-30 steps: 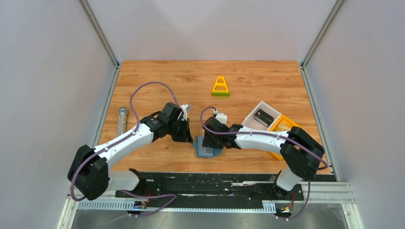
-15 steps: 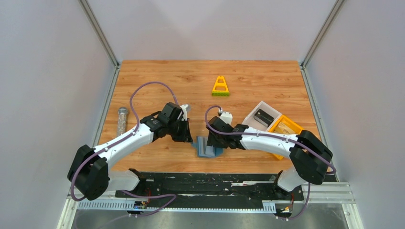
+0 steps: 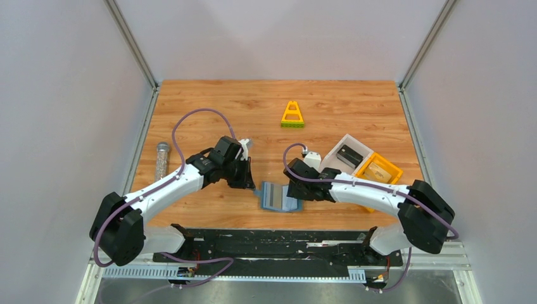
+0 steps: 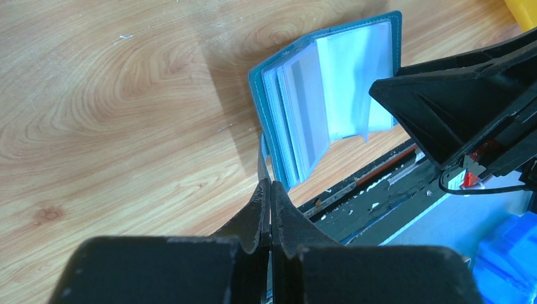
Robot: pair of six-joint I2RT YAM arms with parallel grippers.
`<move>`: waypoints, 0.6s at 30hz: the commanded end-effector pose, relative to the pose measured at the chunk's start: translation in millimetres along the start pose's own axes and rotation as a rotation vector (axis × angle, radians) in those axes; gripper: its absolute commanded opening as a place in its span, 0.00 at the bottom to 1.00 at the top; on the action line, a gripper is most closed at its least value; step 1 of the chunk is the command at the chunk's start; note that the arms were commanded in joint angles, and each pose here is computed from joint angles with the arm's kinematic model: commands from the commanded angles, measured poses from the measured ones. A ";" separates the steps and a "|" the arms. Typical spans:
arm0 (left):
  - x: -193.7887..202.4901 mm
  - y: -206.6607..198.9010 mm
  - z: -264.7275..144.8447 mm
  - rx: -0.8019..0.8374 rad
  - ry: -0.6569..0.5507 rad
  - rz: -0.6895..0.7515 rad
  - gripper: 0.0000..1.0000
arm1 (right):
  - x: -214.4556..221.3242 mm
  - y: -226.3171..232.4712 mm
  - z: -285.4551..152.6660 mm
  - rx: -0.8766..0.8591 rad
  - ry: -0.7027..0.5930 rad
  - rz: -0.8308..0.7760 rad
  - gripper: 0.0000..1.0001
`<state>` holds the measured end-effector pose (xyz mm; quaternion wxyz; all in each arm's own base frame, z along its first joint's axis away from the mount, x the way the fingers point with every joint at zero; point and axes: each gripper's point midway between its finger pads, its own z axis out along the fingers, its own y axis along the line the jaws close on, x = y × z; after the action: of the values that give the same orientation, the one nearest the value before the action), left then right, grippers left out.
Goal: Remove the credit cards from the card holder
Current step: Open the card holder at the center of the board.
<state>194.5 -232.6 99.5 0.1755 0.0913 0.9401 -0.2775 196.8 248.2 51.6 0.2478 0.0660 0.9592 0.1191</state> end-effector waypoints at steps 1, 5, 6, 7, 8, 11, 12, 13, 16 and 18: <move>-2.2 0.3 -1.5 -0.004 -0.014 0.025 0.00 | -7.2 -8.2 -7.8 0.014 -0.030 0.022 0.41; -1.4 1.2 -1.2 -0.009 -0.010 0.024 0.00 | -6.3 -19.2 -5.7 0.040 -0.032 0.029 0.41; -1.1 1.1 -1.1 -0.008 -0.009 0.023 0.00 | -6.5 -22.0 -5.2 0.046 -0.031 0.028 0.41; -0.5 0.1 -1.1 -0.003 -0.006 0.024 0.00 | -7.5 -23.4 -6.0 0.048 -0.032 0.028 0.40; -0.8 -0.6 -1.5 0.001 -0.007 0.024 0.00 | -8.8 -24.7 -7.6 0.051 -0.033 0.028 0.40; -1.7 -5.9 -2.6 0.027 -0.008 0.024 0.00 | -17.4 -17.3 -22.7 0.024 -0.037 0.025 0.40; -1.5 -8.5 -3.4 0.040 -0.006 0.023 0.00 | -22.0 -11.2 -30.4 -0.001 -0.040 0.023 0.40; -2.4 -10.2 -3.8 0.048 -0.009 0.021 0.00 | -26.6 -3.5 -38.9 -0.035 -0.045 0.023 0.40; -3.2 -13.9 -4.5 0.064 -0.011 0.022 0.00 | -44.1 23.3 -66.4 -0.167 -0.085 0.032 0.41; -3.8 -14.7 -4.3 0.068 -0.011 0.020 0.00 | -53.7 43.4 -82.5 -0.279 -0.112 0.037 0.41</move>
<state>191.3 -235.4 101.0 0.1686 0.0949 0.9381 -0.2873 194.6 231.1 92.0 0.2599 0.0733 0.9523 0.1418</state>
